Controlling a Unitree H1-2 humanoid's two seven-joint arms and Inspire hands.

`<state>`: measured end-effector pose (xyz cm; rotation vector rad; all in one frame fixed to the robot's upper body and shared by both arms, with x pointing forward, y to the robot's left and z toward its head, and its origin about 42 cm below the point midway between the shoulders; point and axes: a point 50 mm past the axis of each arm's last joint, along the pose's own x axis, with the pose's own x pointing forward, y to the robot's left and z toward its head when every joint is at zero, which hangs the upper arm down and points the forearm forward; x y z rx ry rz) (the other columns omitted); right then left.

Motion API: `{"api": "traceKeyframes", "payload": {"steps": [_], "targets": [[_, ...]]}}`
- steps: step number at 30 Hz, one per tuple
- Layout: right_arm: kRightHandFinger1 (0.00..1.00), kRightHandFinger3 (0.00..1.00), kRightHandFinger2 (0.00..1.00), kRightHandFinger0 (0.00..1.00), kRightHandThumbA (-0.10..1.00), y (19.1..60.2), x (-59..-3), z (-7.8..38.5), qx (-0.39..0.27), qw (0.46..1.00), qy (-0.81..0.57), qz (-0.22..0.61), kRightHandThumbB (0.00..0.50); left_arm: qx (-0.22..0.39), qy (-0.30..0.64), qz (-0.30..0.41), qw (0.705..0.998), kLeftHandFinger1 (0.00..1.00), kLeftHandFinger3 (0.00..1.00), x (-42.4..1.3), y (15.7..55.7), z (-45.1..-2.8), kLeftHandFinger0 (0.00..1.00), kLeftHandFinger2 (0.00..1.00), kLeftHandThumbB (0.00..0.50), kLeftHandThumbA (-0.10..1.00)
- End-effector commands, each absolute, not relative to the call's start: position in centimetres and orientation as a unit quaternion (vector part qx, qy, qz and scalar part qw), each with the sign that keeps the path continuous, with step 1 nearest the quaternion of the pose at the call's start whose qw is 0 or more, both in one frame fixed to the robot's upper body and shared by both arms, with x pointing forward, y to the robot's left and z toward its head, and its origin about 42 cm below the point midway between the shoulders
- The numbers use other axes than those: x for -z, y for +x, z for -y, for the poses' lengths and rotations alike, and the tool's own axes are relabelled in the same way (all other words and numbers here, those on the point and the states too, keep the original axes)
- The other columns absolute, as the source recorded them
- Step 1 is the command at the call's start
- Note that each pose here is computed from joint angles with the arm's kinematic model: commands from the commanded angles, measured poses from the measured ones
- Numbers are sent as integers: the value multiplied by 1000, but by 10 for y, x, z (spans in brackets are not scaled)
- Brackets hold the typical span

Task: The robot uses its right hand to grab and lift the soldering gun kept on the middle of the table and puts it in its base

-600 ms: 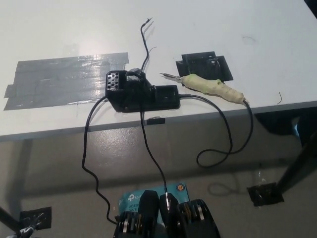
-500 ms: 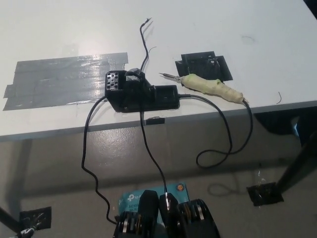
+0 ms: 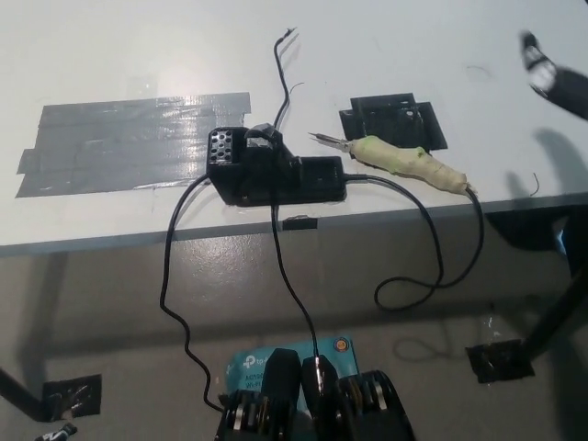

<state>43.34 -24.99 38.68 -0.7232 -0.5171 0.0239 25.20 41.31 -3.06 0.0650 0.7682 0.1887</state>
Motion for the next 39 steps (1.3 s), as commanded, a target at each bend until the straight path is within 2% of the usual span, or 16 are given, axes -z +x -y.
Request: {"api": "traceKeyframes", "payload": {"steps": [1, 2, 6, 8, 10, 12, 15, 17, 21, 23, 25, 29, 30, 33, 36, 39], "targets": [[1000, 1000, 1000, 1000, 473, 458, -407, 240, 6, 883, -412, 224, 309, -83, 52, -356, 929, 159, 726, 20, 255, -425, 0, 392, 500, 578], [1000, 1000, 1000, 1000, 494, 467, -407, 236, 4, 874, -435, 214, 324, -84, 54, -357, 929, 155, 718, 20, 255, -426, 0, 389, 500, 582], [1000, 1000, 1000, 1000, 492, 493, -397, 225, -29, 856, -487, 169, 327, -82, 49, -358, 929, 117, 711, 19, 257, -427, 0, 358, 500, 571], [1000, 1000, 1000, 1000, 442, 505, -385, 226, -34, 851, -503, 147, 335, -80, 57, -360, 928, 124, 718, 19, 259, -425, 0, 359, 500, 596], [1000, 1000, 1000, 1000, 452, 512, -377, 227, -33, 854, -504, 126, 328, -79, 58, -360, 928, 111, 692, 20, 258, -425, 0, 343, 500, 610], [1000, 1000, 1000, 1000, 423, 517, -367, 229, -36, 861, -499, 94, 292, -75, 64, -356, 929, 109, 678, 19, 257, -424, 0, 336, 500, 643], [1000, 1000, 1000, 1000, 340, 526, -351, 234, -27, 859, -507, 65, 316, -68, 75, -353, 930, 108, 678, 19, 257, -422, 0, 348, 500, 693], [1000, 1000, 1000, 1000, 334, 531, -338, 234, -24, 860, -508, 41, 328, -63, 74, -350, 932, 103, 677, 17, 257, -422, 0, 347, 500, 699], [1000, 1000, 1000, 1000, 346, 530, -329, 222, -36, 867, -496, 29, 322, -52, 84, -350, 932, 128, 701, 15, 261, -420, 0, 397, 500, 729], [1000, 1000, 1000, 1000, 352, 529, -326, 214, -48, 869, -493, 18, 303, -49, 87, -348, 932, 128, 703, 15, 262, -419, 0, 398, 500, 739], [1000, 1000, 1000, 1000, 349, 529, -321, 206, -56, 871, -488, 15, 308, -51, 87, -350, 931, 108, 666, 16, 262, -418, 0, 381, 500, 739], [1000, 1000, 1000, 1000, 348, 528, -319, 193, -67, 869, -489, 19, 299, -49, 102, -356, 928, 95, 696, 15, 262, -419, 0, 390, 500, 790], [1000, 1000, 1000, 1000, 349, 527, -319, 185, -74, 873, -482, 27, 290, -48, 104, -354, 928, 103, 713, 15, 261, -419, 0, 393, 500, 814], [1000, 1000, 1000, 1000, 352, 524, -321, 172, -85, 872, -480, 43, 276, -46, 106, -354, 928, 122, 678, 16, 261, -420, 0, 386, 500, 864], [1000, 1000, 1000, 1000, 359, 523, -322, 170, -88, 869, -484, 46, 266, -47, 104, -355, 928, 102, 665, 17, 262, -419, 0, 376, 500, 899], [1000, 1000, 1000, 1000, 362, 521, -320, 171, -93, 861, -499, 36, 257, -45, 104, -350, 930, 85, 636, 16, 263, -417, 0, 343, 500, 1000]]}}
